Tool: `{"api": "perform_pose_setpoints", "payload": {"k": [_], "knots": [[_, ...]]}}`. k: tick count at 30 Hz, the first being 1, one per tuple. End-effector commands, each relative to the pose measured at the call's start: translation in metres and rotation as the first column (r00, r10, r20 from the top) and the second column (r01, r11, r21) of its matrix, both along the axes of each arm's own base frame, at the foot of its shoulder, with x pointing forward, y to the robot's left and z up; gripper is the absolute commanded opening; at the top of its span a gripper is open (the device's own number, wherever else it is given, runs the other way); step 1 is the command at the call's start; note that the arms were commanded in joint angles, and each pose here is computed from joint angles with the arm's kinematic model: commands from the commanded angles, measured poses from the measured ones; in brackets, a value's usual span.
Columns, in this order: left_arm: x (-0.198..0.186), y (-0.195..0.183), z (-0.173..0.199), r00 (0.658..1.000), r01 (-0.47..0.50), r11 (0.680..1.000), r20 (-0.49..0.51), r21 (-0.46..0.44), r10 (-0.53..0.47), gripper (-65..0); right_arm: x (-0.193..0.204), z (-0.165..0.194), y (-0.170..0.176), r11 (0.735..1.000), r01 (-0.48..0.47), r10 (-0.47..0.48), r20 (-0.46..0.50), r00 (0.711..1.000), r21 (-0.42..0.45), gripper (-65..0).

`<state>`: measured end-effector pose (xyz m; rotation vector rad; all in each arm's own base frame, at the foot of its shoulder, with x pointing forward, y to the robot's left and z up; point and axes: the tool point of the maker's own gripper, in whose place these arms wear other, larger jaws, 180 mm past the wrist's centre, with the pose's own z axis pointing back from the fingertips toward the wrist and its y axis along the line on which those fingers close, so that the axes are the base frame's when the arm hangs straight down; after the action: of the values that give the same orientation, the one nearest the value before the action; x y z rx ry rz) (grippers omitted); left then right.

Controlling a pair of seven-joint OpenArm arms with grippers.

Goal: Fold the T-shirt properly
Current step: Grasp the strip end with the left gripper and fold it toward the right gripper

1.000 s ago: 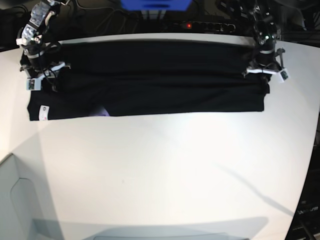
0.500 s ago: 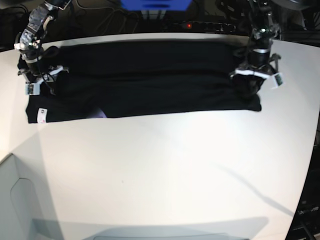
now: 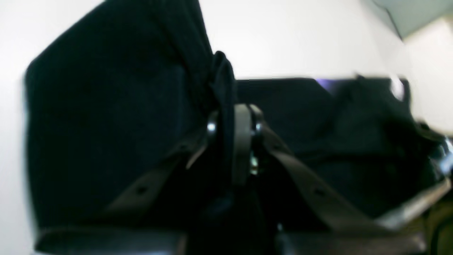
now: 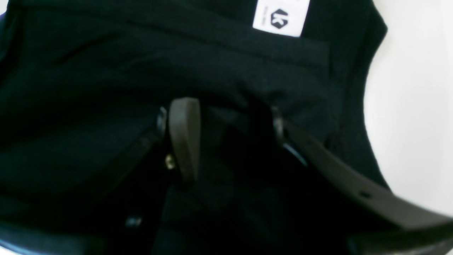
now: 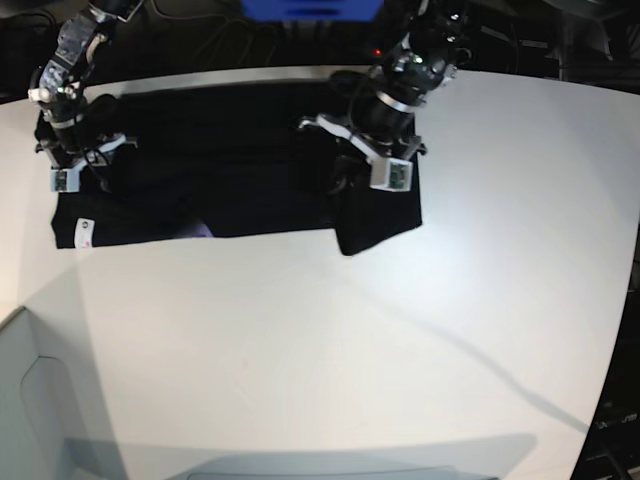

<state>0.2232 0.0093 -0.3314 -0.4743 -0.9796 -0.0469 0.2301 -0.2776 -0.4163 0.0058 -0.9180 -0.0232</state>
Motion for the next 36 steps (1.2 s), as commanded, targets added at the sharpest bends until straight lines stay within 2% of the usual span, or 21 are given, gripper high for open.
{"api": "perform_pose_setpoints", "payload": {"k": [1, 6, 13, 20, 24, 26, 36], "knots": [[0.004, -0.009, 0.01, 0.999, 0.024, 1.0, 0.046, -0.007, -0.024, -65.0, 0.005, 0.008, -0.005, 1.0, -0.004, 0.004, 0.027, 1.0, -0.015, -38.5], [0.01, -0.05, 0.008, 0.987, 0.148, 0.989, 0.069, 0.003, -0.147, -65.0, 0.006, 0.009, -0.005, 1.0, -0.004, 0.004, 0.03, 1.0, -0.016, -38.5], [0.009, -0.084, -0.009, 0.959, 0.275, 0.961, 0.06, 0.032, -0.277, -65.0, 0.006, 0.009, -0.005, 1.0, -0.004, 0.004, 0.03, 1.0, -0.016, -38.5], [0.005, -0.12, -0.01, 0.917, 0.389, 0.92, 0.076, 0.047, -0.392, -65.0, 0.006, 0.009, -0.005, 1.0, -0.004, 0.004, 0.029, 1.0, -0.016, -38.5], [0.0, -0.139, -0.019, 0.884, 0.457, 0.886, 0.068, 0.073, -0.462, -65.0, 0.005, 0.009, -0.005, 1.0, -0.003, 0.003, 0.027, 1.0, -0.016, -38.5], [-0.001, -0.145, -0.022, 0.876, 0.474, 0.877, 0.064, 0.079, -0.479, -65.0, 0.004, 0.008, -0.005, 1.0, -0.003, 0.003, 0.026, 1.0, -0.016, -38.5], [0.005, -0.162, -0.03, 0.878, 0.473, 0.878, 0.039, 0.069, -0.476, -64.5, 0.004, 0.008, -0.005, 1.0, -0.003, 0.003, 0.024, 1.0, -0.016, -38.5]]}}
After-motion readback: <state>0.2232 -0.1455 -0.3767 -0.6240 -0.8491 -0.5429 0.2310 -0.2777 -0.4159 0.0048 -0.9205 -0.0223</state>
